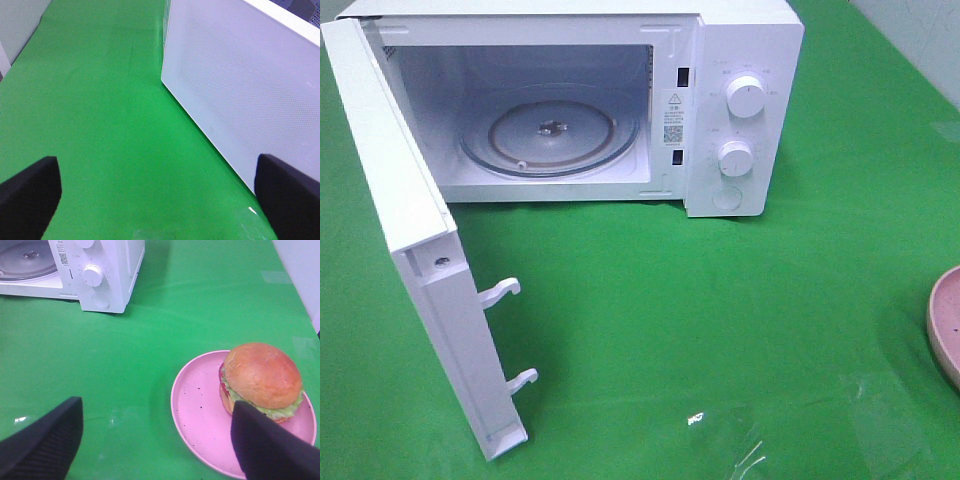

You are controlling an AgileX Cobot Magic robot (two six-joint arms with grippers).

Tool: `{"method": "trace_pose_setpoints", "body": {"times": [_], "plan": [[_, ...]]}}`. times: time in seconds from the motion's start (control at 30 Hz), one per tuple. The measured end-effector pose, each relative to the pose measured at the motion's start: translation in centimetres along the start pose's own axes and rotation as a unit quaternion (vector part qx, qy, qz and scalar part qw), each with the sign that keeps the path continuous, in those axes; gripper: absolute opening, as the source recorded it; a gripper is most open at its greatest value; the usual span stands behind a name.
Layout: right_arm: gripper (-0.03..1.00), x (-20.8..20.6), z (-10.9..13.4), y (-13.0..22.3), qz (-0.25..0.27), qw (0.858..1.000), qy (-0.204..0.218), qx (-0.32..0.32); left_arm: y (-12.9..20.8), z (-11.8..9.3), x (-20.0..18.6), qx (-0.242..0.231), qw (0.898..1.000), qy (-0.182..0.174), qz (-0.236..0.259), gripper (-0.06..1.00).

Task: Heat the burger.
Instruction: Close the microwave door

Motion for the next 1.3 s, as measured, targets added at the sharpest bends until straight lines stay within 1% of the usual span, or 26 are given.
{"method": "trace_pose_setpoints", "body": {"times": [0.33,0.37,0.4,0.43,0.47,0.5,0.53,0.57,0.6,0.63,0.67,0.7,0.73,0.77,0.8,0.83,0.87,0.93,0.97,1.0,1.1,1.13,1.17,1.23,1.27,1.3], "plan": [[0.77,0.0,0.0,0.0,0.0,1.0,0.0,0.0,-0.3,-0.1,-0.2,0.0,1.0,0.001,-0.005,0.97],[0.77,0.0,0.0,0.0,0.0,1.0,0.0,0.0,-0.9,-0.1,-0.4,0.0,1.0,0.001,-0.012,0.97],[0.77,0.0,0.0,0.0,0.0,1.0,0.0,0.0,-1.5,-0.2,-0.3,0.0,1.0,0.001,-0.018,0.94],[0.77,0.0,0.0,0.0,0.0,1.0,0.0,0.0,-1.5,-0.2,-0.3,0.0,1.0,0.001,-0.018,0.94],[0.77,0.0,0.0,0.0,0.0,1.0,0.0,0.0,-2.1,-0.2,-0.1,0.0,1.0,0.001,-0.025,0.88],[0.77,0.0,0.0,0.0,0.0,1.0,0.0,0.0,-2.1,-0.2,-0.1,0.0,1.0,0.001,-0.025,0.88],[0.77,0.0,0.0,0.0,0.0,1.0,0.0,0.0,-2.6,-0.1,0.3,0.001,1.0,-0.004,-0.027,0.79],[0.77,0.0,0.0,0.0,0.0,1.0,0.0,0.0,-2.6,-0.1,0.3,0.001,1.0,-0.004,-0.027,0.79],[0.77,0.0,0.0,0.0,0.0,1.0,0.0,0.0,-2.8,0.0,0.5,0.002,1.0,-0.006,-0.026,0.75],[0.77,0.0,0.0,0.0,0.0,1.0,0.0,0.0,-3.2,0.1,1.1,0.003,1.0,-0.009,-0.025,0.62],[0.77,0.0,0.0,0.0,0.0,1.0,0.0,0.0,-3.2,0.1,1.1,0.003,1.0,-0.009,-0.025,0.62],[0.77,0.0,0.0,0.0,0.0,1.0,0.0,0.0,-3.6,0.1,1.6,0.002,1.0,-0.011,-0.022,0.48],[0.77,0.0,0.0,0.0,0.0,1.0,0.0,0.0,-3.6,0.1,1.6,0.002,1.0,-0.011,-0.022,0.48],[0.77,0.0,0.0,0.0,0.0,1.0,0.0,0.0,-3.9,0.2,2.1,0.002,1.0,-0.013,-0.018,0.34],[0.77,0.0,0.0,0.0,0.0,1.0,0.0,0.0,-3.9,0.2,2.1,0.002,1.0,-0.013,-0.018,0.34],[0.77,0.0,0.0,0.0,0.0,1.0,0.0,0.0,-4.2,0.2,2.8,0.002,1.0,-0.015,-0.013,0.2],[0.77,0.0,0.0,0.0,0.0,1.0,0.0,0.0,-4.2,0.2,2.8,0.002,1.0,-0.015,-0.013,0.2],[0.77,0.0,0.0,0.0,0.0,1.0,0.0,0.0,-4.1,0.4,4.4,0.001,1.0,-0.019,0.0,0.03],[0.77,0.0,0.0,0.0,0.0,1.0,0.0,0.0,-4.1,0.4,4.4,0.001,1.0,-0.019,0.0,0.03],[0.77,0.0,0.0,0.0,0.0,1.0,0.0,0.0,-3.8,0.6,5.4,0.0,1.0,-0.02,0.006,0.0],[0.77,0.0,0.0,0.0,0.0,1.0,0.0,0.0,-3.8,0.7,6.4,0.0,1.0,-0.021,-0.001,0.0],[0.77,0.0,0.0,0.0,0.0,1.0,0.0,0.0,-4.2,0.8,7.3,-0.001,1.0,-0.02,-0.024,0.0],[0.77,0.0,0.0,0.0,0.0,1.0,0.0,0.0,-4.2,0.8,7.3,-0.001,1.0,-0.02,-0.024,0.0],[0.77,0.0,0.0,0.0,0.0,1.0,0.0,0.0,-4.6,0.9,8.3,-0.001,0.998,-0.018,-0.063,0.0],[0.77,0.0,0.0,0.0,0.0,1.0,0.0,0.0,-4.6,0.9,8.3,-0.001,0.998,-0.018,-0.063,0.0],[0.77,0.0,0.0,0.0,0.0,1.0,0.0,0.0,-4.8,1.0,8.8,0.0,0.996,-0.016,-0.09,0.0]]}}
Point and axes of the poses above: a point on each arm's last joint axis where the gripper is mounted, x pointing out along that axis toward the gripper, z along the wrist's bending axis when the last joint is at zero, y = z × x, the point moved 9 cm from there along x, pointing out along that axis toward the gripper, and after that the axes turned 4 degrees about -x, right-handed, at the moved point
